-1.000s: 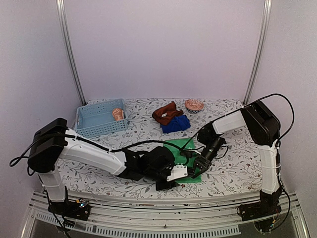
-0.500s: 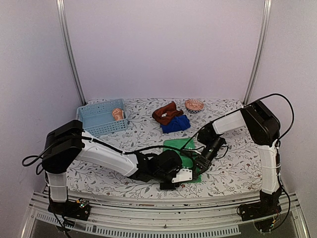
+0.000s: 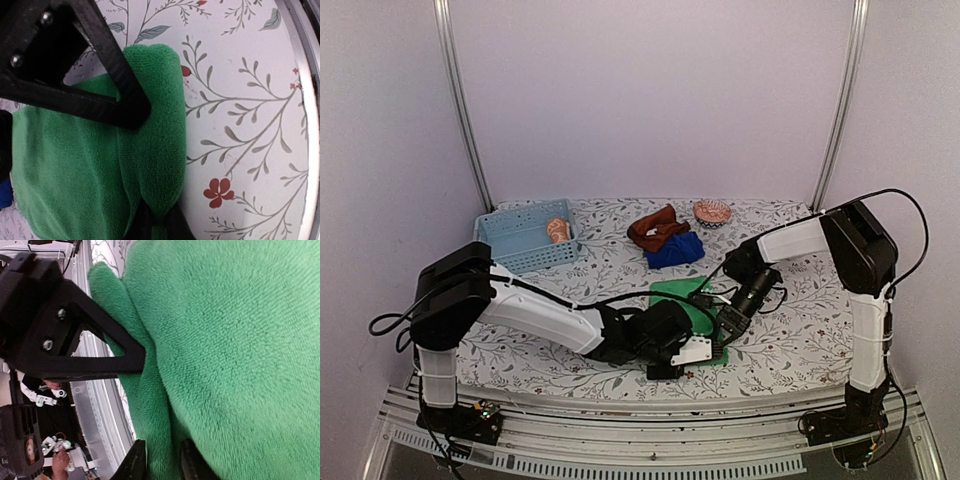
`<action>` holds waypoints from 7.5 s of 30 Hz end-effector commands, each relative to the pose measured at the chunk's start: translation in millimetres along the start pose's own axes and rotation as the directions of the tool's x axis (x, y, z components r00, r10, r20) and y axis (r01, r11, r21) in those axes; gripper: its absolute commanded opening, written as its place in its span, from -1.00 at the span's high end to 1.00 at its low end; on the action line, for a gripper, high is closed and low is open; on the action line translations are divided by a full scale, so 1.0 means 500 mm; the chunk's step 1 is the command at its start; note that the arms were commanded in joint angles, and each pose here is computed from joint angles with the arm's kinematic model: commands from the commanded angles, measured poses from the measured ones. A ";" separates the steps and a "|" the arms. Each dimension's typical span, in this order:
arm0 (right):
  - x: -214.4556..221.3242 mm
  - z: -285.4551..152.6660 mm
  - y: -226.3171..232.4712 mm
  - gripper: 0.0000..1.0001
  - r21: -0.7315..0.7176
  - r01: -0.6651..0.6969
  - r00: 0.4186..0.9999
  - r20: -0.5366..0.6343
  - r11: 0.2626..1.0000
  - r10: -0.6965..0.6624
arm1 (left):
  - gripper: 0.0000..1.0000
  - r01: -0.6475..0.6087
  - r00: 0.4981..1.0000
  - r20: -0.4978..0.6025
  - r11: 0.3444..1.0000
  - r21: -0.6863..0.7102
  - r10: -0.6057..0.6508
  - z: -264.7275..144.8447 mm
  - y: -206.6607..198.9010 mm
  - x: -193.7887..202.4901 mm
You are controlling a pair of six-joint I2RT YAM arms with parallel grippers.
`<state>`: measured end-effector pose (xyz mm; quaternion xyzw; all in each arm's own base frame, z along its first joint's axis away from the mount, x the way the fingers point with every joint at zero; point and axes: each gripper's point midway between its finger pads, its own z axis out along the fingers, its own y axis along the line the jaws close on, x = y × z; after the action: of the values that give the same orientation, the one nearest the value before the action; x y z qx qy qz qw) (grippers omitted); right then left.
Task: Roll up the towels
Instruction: Roll the towel at the center of the board.
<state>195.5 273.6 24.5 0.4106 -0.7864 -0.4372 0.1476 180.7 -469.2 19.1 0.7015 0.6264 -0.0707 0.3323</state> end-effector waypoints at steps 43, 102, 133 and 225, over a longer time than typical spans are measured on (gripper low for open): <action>0.006 0.073 0.081 0.36 0.538 0.706 0.670 -0.295 0.461 -0.681 | 1.00 0.722 0.612 -0.403 0.273 0.636 -0.680 0.010 -0.080 0.035; 0.025 0.106 -0.029 0.93 -0.051 0.084 0.981 -0.172 0.995 -0.091 | 0.29 -0.031 0.999 0.025 0.999 0.016 0.030 -0.049 -0.059 0.013; -0.033 -0.027 0.074 0.35 0.051 0.235 0.972 -0.016 0.971 -0.235 | 0.88 0.014 0.985 -0.169 0.988 0.156 0.013 -0.014 -0.160 0.109; 0.019 0.129 -0.009 0.93 -0.123 0.168 0.953 -0.233 0.978 -0.193 | 0.09 0.375 0.887 0.276 0.926 0.036 -0.370 -0.268 0.003 0.039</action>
<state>154.7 320.9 26.4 0.5218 -0.6872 -0.4716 0.1820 150.9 -364.1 125.1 0.4752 0.7270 -0.3050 0.3907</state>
